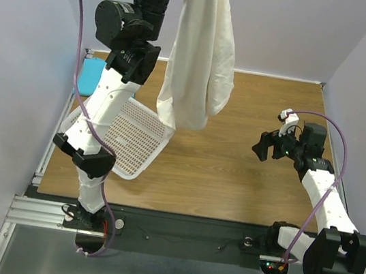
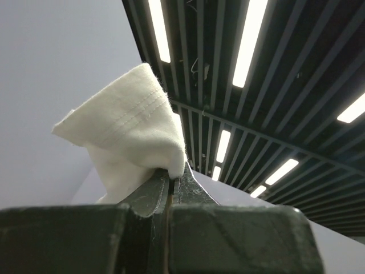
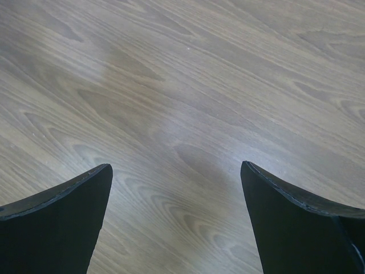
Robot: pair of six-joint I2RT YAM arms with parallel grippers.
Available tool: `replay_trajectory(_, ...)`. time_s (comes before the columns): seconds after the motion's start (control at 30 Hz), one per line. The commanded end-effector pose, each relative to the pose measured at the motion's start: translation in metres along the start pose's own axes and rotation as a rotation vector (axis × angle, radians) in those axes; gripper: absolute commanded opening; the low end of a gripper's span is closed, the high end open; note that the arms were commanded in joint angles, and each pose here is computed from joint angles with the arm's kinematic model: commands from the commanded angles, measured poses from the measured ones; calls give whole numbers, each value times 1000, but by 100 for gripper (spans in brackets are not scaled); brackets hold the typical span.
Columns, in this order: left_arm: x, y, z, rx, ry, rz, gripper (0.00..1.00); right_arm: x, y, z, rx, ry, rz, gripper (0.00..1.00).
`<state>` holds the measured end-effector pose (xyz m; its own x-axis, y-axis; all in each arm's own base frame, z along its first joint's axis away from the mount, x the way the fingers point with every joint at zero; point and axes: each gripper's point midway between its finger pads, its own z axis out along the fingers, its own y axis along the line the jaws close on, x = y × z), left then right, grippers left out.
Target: Fold and stack the t-shirts
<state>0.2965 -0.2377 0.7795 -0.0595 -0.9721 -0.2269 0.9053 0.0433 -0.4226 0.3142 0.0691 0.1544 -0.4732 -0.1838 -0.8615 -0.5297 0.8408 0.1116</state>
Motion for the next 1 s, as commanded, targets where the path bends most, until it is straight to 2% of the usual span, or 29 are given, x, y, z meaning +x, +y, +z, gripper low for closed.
replay_trajectory(0.0, -36, -47, 3, 127, -149, -70, 0, -10, -6, -2, 24, -29, -13, 100)
replay_trajectory(0.37, -6, -20, 6, 82, -145, -122, 0, -8, -10, -2, 42, -22, -11, 100)
replay_trajectory(0.73, 75, 35, -5, -48, 43, -140, 0, -7, -16, -2, 68, -13, -14, 100)
replay_trajectory(0.8, 93, 48, -15, -85, 110, -118, 0, -6, -17, -2, 74, -11, -15, 100)
replay_trajectory(0.87, 95, 48, -24, -111, 154, -76, 0, -6, -19, -2, 83, -11, -17, 100)
replay_trajectory(0.9, 115, 73, -40, -174, 209, -60, 0, -6, -19, -2, 84, -9, -16, 100)
replay_trajectory(0.97, 119, 81, -55, -225, 254, -23, 0, -5, -21, -3, 94, -7, -18, 100)
